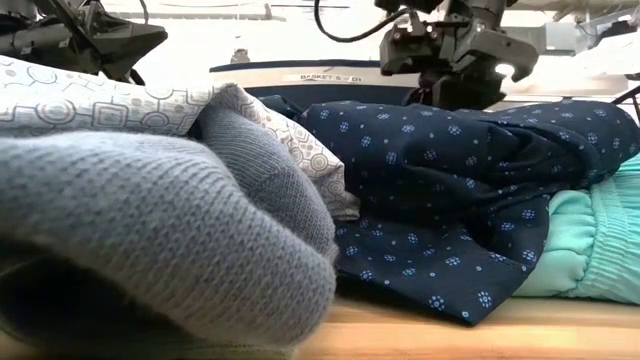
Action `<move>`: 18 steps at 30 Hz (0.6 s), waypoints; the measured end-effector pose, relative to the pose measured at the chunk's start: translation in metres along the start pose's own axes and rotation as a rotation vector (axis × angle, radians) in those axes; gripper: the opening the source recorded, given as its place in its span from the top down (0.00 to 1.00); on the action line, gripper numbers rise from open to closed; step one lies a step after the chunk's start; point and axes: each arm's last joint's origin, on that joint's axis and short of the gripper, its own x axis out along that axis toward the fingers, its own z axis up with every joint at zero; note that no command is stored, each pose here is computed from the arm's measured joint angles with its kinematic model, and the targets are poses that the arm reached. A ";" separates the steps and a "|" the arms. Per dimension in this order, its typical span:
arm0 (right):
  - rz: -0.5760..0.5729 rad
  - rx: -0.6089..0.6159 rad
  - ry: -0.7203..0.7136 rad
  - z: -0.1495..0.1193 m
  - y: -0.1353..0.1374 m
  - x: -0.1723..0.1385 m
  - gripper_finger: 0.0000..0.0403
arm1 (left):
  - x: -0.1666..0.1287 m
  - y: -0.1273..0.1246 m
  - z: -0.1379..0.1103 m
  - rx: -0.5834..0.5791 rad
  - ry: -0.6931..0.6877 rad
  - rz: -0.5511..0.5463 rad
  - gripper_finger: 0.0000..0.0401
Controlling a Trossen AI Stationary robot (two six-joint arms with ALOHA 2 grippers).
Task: Pick & Place Cloths
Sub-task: Put the dark blue polo into the blue bin
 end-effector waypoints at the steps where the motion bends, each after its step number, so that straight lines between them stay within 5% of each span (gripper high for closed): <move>1: 0.000 0.012 -0.001 0.000 0.000 0.000 0.65 | 0.000 0.000 0.000 0.000 0.002 -0.004 0.99; 4: 0.003 0.024 -0.015 0.001 0.000 -0.001 0.88 | 0.000 0.000 0.000 -0.001 0.003 -0.006 0.99; 6: 0.005 0.031 -0.027 0.001 0.000 -0.004 0.96 | 0.000 0.000 0.000 -0.001 0.002 -0.006 0.99; 18: 0.073 0.218 -0.186 -0.005 -0.001 -0.056 0.99 | 0.000 0.000 0.000 -0.001 0.002 -0.006 0.99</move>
